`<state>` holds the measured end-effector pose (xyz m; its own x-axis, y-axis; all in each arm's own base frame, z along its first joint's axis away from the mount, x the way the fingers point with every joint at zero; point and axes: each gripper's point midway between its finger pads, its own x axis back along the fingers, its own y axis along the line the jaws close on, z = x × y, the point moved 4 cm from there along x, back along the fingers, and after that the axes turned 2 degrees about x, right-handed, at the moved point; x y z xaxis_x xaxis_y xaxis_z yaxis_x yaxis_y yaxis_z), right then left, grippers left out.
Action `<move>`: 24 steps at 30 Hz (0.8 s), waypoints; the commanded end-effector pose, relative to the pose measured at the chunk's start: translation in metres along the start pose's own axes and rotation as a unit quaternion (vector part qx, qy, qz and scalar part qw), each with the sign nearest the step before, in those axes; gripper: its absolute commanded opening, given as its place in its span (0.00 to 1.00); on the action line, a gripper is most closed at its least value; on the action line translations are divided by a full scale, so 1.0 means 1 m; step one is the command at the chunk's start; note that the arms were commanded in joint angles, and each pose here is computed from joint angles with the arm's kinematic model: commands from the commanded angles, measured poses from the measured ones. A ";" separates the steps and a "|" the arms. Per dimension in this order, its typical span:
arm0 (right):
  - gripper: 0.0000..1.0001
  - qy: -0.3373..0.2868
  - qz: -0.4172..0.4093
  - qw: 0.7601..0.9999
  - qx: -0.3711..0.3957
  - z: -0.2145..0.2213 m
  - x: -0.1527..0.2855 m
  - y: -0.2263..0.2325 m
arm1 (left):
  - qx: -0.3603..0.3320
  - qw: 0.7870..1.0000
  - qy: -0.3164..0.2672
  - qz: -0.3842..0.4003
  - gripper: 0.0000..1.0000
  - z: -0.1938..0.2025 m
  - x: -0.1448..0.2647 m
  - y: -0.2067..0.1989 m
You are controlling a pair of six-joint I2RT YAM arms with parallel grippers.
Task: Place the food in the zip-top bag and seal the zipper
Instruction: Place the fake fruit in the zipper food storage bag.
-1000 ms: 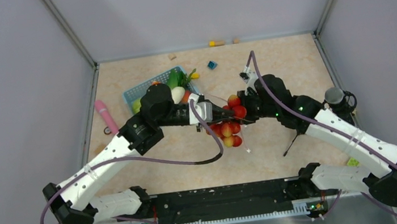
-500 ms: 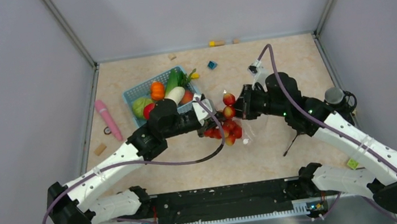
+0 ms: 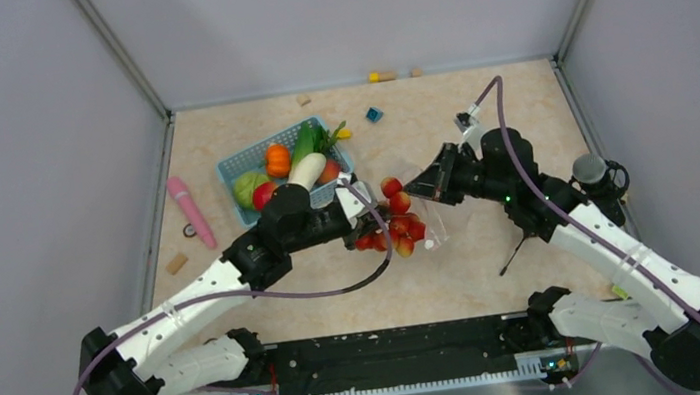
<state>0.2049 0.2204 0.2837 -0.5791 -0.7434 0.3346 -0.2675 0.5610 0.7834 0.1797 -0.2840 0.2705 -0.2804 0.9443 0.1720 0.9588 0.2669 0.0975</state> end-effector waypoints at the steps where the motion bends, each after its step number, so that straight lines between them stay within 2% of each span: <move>1: 0.00 -0.044 -0.061 0.997 -0.004 -0.019 0.012 0.026 | -0.005 0.999 -0.032 -0.009 0.00 -0.013 0.006 0.001; 8: 0.00 -0.058 -0.059 0.996 -0.023 -0.021 0.013 0.022 | -0.013 0.999 -0.035 0.022 0.00 -0.013 0.006 -0.008; 12: 0.00 -0.050 -0.076 0.996 -0.013 -0.018 0.014 0.025 | 0.003 0.999 -0.038 -0.008 0.00 -0.016 0.002 0.001; 18: 0.00 0.023 -0.120 0.992 0.016 0.001 0.008 0.028 | 0.084 0.993 -0.029 -0.081 0.00 -0.030 -0.017 0.028; 20: 0.00 0.033 -0.141 0.989 0.026 0.004 0.006 0.030 | 0.103 0.991 -0.017 -0.088 0.00 -0.033 -0.025 0.033; 24: 0.00 0.037 -0.139 0.989 0.034 0.006 0.005 0.027 | 0.172 0.979 -0.027 -0.102 0.00 -0.044 -0.035 0.037</move>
<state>0.1930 0.2310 0.2895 -0.4644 -0.8574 0.2218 -0.3627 0.4126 0.8356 0.2123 -0.3074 0.2750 -0.4035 0.8894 0.2147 0.8993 0.4288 -0.0863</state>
